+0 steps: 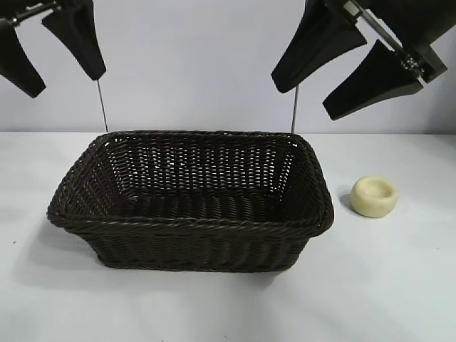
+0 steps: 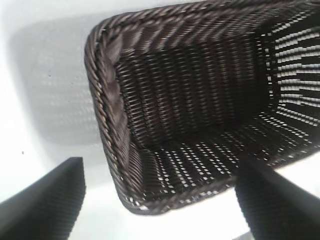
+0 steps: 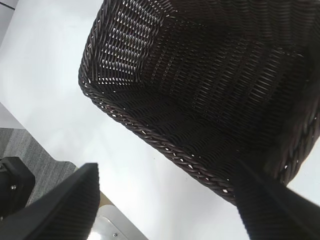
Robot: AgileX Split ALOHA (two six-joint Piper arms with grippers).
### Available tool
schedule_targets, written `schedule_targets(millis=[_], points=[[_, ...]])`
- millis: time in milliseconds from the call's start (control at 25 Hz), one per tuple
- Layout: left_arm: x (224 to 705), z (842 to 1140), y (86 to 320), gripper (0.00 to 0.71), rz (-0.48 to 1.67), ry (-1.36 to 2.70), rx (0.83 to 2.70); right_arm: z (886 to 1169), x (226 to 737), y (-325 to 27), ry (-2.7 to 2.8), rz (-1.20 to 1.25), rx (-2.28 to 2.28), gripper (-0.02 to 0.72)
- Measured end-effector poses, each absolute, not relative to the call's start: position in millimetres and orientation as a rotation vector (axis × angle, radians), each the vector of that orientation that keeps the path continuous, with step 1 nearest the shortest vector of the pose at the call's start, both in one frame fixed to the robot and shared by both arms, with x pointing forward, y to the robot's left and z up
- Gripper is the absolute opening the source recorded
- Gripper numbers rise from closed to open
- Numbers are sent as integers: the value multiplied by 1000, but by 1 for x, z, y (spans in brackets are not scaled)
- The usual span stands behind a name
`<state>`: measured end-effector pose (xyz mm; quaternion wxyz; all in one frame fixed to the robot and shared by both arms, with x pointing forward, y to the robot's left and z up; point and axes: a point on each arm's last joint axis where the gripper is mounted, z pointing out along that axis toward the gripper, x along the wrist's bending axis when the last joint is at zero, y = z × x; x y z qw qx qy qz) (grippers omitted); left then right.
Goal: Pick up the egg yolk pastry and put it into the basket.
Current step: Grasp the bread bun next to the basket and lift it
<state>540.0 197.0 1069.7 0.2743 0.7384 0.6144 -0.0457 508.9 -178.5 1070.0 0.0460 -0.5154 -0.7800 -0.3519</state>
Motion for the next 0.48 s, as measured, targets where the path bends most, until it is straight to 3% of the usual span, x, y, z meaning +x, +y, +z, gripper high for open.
schedule_targets(millis=[280, 480], points=[[541, 1058, 190, 596, -177, 1671, 1811, 1070, 509, -179, -2381, -1075, -1574, 540], [541, 1053, 190, 596, -177, 1678, 1785, 1070, 510, -179, -2383, -1088, -1583, 540]])
